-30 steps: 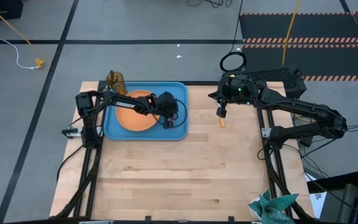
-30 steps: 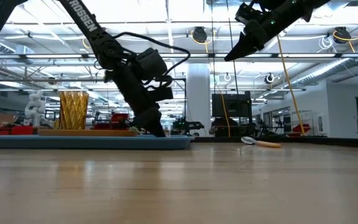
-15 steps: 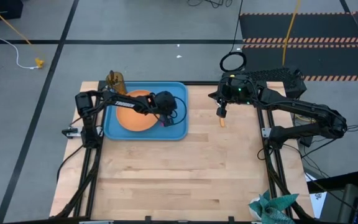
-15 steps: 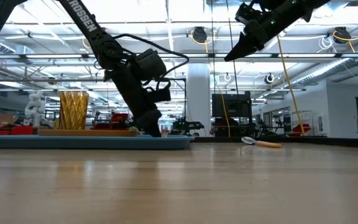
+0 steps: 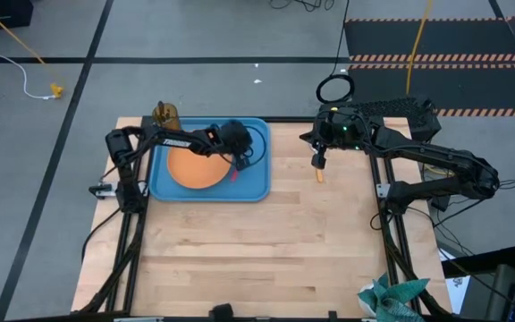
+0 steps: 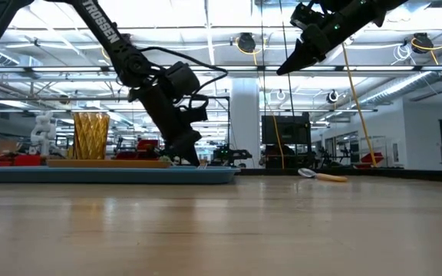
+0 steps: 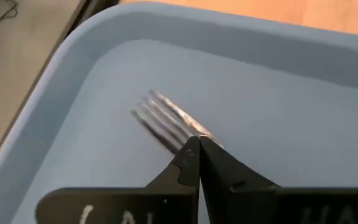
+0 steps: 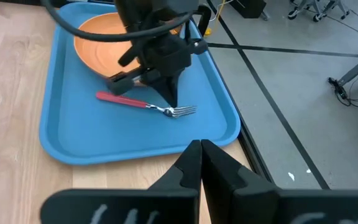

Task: Pick and place plate/cup/fork/spoon on tray
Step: Put the red fork on the blue tray

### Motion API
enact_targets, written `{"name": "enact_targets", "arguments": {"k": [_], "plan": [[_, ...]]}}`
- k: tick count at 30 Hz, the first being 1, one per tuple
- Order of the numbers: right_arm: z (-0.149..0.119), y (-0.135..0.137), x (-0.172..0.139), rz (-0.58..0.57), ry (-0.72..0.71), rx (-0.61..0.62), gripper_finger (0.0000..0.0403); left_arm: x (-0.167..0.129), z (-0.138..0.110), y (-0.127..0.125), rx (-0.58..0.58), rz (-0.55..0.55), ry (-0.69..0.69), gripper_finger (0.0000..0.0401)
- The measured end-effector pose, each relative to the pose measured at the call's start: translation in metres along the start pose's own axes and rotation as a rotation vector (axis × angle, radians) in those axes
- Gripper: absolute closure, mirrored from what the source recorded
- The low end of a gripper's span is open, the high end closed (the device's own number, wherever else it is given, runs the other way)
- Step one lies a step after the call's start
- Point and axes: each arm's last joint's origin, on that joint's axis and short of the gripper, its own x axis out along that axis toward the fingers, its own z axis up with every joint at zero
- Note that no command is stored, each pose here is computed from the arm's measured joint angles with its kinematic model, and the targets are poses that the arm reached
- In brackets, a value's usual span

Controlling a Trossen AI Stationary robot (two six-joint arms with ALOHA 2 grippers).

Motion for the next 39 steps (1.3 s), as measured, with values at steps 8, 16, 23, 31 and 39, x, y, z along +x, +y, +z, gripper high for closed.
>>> {"name": "enact_targets", "arguments": {"k": [8, 16, 23, 31, 39], "plan": [[0.000, 0.000, 0.000, 0.000, 0.000, 0.000, 0.0403, 0.006, -0.005, 0.004, -0.017, -0.077, -0.005, 0.0394], [0.000, 0.000, 0.000, 0.000, 0.000, 0.000, 0.0403, 0.012, -0.006, 0.003, -0.016, -0.019, -0.003, 0.0395], [0.000, 0.000, 0.000, 0.000, 0.000, -0.004, 0.0403, 0.012, -0.007, 0.003, -0.019, -0.008, 0.020, 0.0393], [0.000, 0.000, 0.000, 0.000, 0.000, -0.004, 0.0403, 0.012, -0.012, 0.002, -0.016, -0.008, 0.063, 0.0392], [0.000, 0.000, 0.000, 0.000, 0.000, -0.004, 0.0403, 0.012, -0.012, 0.002, -0.029, -0.007, 0.072, 0.0393]]}}
